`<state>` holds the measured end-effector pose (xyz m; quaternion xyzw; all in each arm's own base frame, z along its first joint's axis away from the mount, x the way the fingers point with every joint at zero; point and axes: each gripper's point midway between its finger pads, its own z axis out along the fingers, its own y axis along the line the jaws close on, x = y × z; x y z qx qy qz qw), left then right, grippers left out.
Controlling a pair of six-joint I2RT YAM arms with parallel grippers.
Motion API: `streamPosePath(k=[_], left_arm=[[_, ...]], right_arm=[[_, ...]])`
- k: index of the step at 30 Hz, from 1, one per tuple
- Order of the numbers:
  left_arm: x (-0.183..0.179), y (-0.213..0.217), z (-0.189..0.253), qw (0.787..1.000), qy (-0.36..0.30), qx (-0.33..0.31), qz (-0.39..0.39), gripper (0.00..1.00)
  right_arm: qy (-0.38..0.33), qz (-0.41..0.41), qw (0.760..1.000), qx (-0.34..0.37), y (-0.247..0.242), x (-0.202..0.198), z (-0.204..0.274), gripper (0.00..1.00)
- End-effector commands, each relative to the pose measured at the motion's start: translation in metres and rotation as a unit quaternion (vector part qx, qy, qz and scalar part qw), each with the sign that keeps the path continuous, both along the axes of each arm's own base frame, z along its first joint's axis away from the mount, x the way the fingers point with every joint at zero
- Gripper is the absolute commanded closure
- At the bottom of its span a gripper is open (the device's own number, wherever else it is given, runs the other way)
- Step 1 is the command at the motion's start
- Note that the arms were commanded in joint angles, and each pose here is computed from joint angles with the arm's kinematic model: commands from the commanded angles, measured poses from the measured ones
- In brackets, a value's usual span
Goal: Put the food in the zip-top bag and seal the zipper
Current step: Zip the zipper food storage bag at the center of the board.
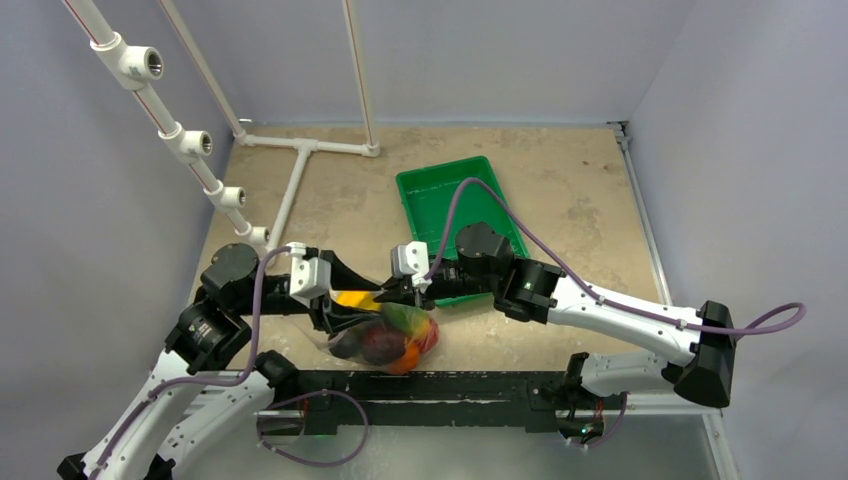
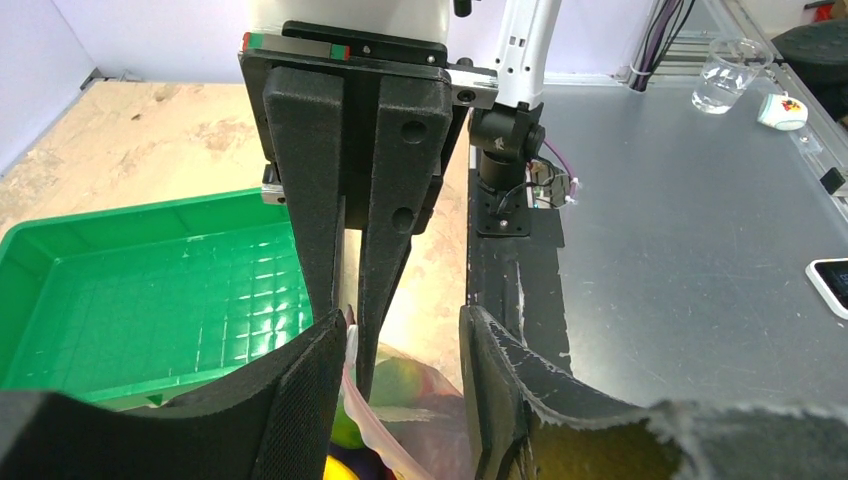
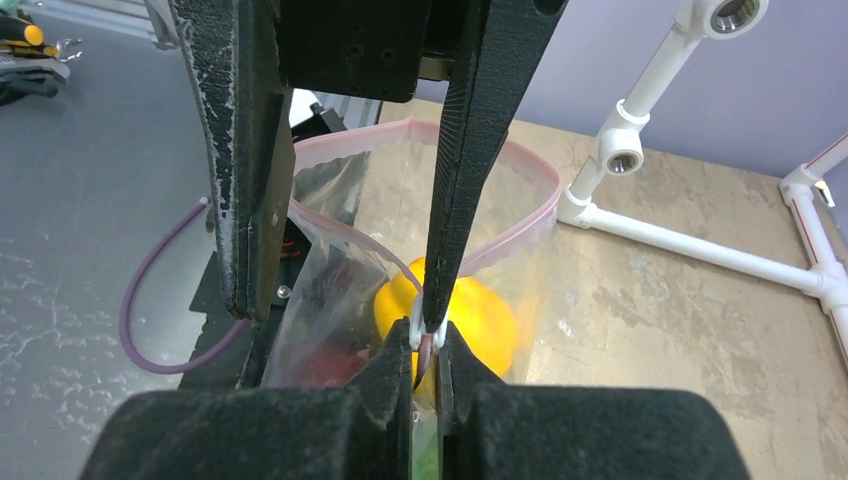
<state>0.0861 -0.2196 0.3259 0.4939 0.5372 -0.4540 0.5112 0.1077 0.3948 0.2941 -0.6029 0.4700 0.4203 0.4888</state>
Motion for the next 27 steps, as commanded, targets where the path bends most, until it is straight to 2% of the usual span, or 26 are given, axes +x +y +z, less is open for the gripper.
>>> streamPosePath(k=[1,13,22,27], left_arm=[[0.018,-0.001,0.009,0.999,-0.019,-0.003,0.034,0.54],[0.009,0.0,0.018,0.999,-0.034,-0.015,0.018,0.59],[0.005,0.003,0.031,0.997,-0.057,-0.041,0.022,0.59],[0.005,0.002,0.027,0.998,-0.05,-0.035,0.016,0.58]], right_arm=[[-0.011,0.03,0.999,0.044,-0.003,-0.016,0.028,1.0],[-0.009,0.028,0.999,0.042,-0.004,-0.016,0.023,1.0],[-0.008,0.033,0.999,0.042,-0.002,-0.017,0.02,1.0],[-0.007,0.032,0.999,0.042,-0.002,-0.017,0.02,1.0]])
